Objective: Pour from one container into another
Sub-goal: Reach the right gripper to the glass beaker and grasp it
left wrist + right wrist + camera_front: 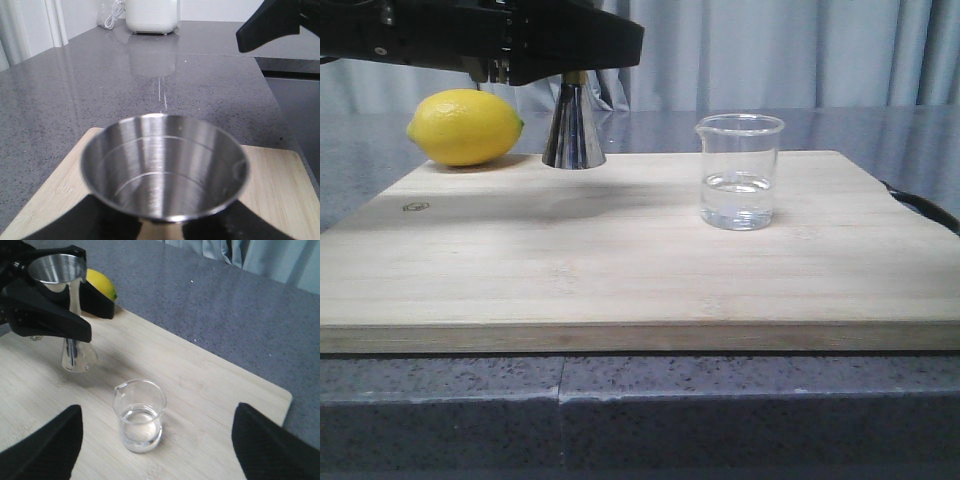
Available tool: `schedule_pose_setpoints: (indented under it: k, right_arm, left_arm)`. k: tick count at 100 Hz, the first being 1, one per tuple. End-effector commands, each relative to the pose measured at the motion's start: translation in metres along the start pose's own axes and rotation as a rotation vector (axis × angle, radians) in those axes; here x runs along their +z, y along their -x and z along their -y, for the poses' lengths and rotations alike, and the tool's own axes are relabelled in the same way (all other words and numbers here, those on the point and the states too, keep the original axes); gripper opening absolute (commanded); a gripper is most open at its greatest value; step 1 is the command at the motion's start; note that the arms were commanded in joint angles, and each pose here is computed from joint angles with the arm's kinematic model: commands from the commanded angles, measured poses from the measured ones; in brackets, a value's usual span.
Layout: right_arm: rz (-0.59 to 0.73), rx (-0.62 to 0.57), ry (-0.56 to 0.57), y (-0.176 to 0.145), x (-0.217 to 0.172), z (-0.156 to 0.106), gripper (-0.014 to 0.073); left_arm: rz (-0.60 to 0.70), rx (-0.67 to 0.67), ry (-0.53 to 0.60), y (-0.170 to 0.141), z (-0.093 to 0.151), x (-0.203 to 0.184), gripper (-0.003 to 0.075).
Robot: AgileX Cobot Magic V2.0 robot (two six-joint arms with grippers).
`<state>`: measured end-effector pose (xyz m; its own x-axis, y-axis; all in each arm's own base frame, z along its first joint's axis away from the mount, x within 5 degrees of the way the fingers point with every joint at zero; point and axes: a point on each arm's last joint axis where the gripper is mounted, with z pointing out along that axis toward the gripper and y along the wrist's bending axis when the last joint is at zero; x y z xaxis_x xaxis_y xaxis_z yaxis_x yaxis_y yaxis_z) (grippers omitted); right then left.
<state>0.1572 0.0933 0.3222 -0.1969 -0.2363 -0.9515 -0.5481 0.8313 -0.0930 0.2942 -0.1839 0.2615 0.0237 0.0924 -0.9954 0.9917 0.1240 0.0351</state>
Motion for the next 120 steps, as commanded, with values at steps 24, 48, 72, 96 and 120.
schedule_pose_setpoints:
  k: [24,48,72,96,120]
  right_arm:
    - [0.241,-0.004,-0.030,-0.029,0.027,-0.015,0.0555]
    - [0.256,0.009,-0.045,-0.052,0.056,-0.021,0.0555]
    - [0.287,0.026,-0.077,-0.063,0.079,-0.022,0.0555]
    - [0.280,0.037,-0.087,-0.073,0.093,-0.023,0.0555]
    - [0.276,0.057,-0.090,-0.080,0.101,-0.024,0.0555]
  left_arm:
    - [0.150,0.027,-0.033,0.033,0.007,-0.002,0.0262]
    - [0.150,0.027,-0.033,0.033,0.007,-0.002,0.0262]
    - [0.150,0.027,-0.033,0.033,0.007,-0.002,0.0262]
    - [0.150,0.027,-0.033,0.033,0.007,-0.002,0.0262]
    - [0.150,0.027,-0.033,0.033,0.007,-0.002,0.0262]
